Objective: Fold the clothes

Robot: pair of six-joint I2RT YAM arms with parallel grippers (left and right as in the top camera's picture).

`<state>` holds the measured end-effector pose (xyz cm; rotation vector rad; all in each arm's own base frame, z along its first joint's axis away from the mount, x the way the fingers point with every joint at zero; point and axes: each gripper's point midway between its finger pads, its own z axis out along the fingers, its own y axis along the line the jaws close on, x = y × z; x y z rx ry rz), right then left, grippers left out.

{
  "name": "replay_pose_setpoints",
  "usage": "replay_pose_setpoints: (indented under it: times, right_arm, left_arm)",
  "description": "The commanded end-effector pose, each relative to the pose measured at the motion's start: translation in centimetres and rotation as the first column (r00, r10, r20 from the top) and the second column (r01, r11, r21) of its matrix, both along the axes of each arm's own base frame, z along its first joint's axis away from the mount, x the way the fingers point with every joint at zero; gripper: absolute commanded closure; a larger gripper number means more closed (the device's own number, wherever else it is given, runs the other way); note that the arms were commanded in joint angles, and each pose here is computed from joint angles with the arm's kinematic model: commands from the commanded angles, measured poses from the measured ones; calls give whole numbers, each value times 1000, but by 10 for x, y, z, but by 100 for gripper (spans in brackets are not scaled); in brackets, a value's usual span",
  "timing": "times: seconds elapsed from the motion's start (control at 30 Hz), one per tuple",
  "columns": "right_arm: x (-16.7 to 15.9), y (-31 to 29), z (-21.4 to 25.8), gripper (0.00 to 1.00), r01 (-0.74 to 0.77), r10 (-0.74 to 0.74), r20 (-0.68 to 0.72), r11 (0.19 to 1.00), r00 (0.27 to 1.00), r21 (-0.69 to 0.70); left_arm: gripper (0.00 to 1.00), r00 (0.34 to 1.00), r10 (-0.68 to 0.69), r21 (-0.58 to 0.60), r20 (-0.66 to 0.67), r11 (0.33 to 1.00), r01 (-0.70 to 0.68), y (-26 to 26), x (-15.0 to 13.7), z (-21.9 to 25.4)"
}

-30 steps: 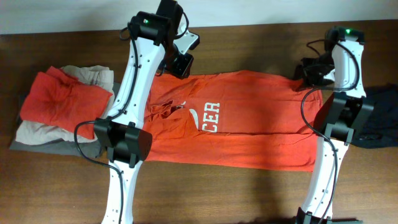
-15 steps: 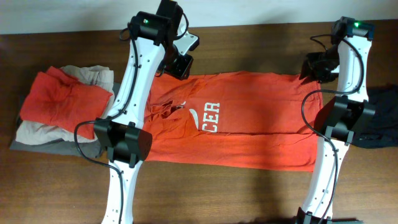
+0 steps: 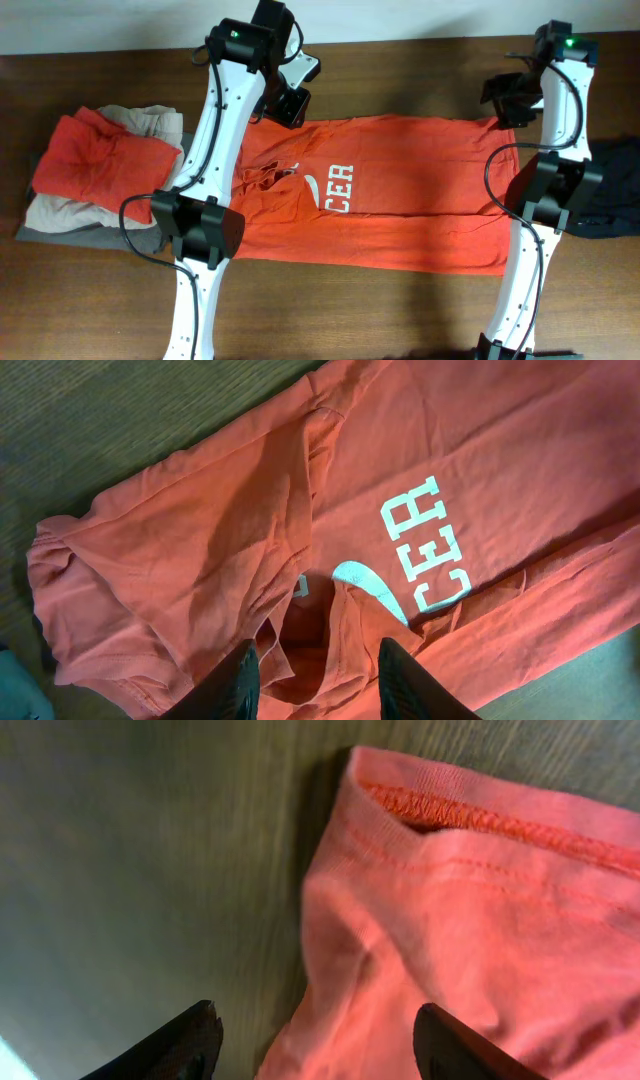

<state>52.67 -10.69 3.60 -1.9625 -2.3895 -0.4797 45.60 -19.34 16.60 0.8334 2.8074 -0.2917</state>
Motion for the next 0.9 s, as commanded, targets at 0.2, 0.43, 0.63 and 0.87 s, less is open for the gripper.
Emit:
replay_pose_setpoints:
  times: [0.2, 0.43, 0.63, 0.87]
  right_arm:
    - [-6, 16, -34, 39, 34, -33, -80, 999, 996, 13]
    - [-19, 19, -50, 55, 34, -31, -141, 999, 990, 24]
    - [-25, 20, -48, 83, 15, -10, -156, 999, 988, 33]
    - [-23, 19, -18, 96, -77, 78, -110, 997, 991, 21]
  left_arm:
    - [62, 1000, 0, -7, 19, 1000, 0, -1, -1, 9]
    - [62, 1000, 0, -6, 15, 1000, 0, 0, -2, 9]
    - [61, 1000, 1, -2, 13, 1000, -1, 0, -2, 9]
    - [61, 1000, 8, 30, 25, 1000, -8, 6, 0, 8]
